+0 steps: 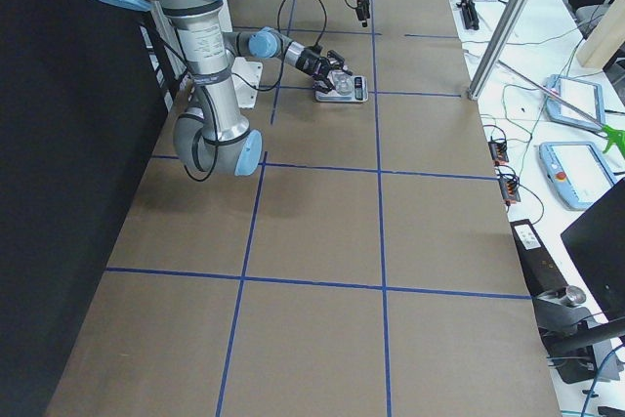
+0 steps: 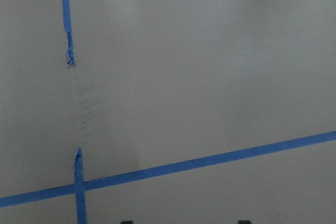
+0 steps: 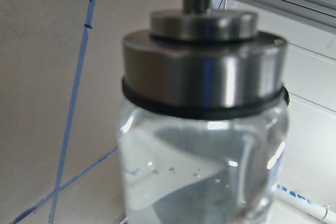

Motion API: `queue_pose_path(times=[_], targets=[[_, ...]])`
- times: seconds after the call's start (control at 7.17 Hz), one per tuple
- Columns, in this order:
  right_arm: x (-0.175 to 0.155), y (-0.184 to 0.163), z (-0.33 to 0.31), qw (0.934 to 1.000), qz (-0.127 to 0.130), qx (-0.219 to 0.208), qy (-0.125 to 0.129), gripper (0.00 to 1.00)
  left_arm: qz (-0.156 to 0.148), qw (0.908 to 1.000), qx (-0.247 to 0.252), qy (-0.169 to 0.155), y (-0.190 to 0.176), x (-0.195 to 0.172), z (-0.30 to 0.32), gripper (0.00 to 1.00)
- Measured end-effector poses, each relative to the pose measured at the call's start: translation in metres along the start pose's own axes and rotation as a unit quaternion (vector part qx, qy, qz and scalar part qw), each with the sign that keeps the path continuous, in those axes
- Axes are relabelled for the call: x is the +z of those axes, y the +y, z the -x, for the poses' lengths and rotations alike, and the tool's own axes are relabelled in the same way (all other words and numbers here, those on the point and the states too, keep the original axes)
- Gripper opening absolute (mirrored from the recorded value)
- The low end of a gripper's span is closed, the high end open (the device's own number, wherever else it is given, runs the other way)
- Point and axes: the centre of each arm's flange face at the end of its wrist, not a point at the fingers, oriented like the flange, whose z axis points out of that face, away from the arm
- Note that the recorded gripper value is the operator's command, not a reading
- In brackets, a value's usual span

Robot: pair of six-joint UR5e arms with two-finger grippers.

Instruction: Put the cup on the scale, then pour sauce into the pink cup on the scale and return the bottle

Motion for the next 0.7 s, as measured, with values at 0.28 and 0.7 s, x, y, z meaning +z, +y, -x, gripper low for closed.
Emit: queue_pose_path(times=[0.28, 0.7], targets=[[-0.0007, 0.0038, -0.0060, 0.9999, -0.002, 0.012, 0.000, 0.00, 0.000, 1.0000, 0.000, 0.001, -0.0006, -0.0007, -0.0011, 0.73], [-0.0008, 0.0080, -0.0101, 0.9985, -0.004, 0.055, -0.004, 0.00, -0.001, 1.0000, 0.000, 0.002, -0.0014, -0.0008, -0.0022, 0.73]])
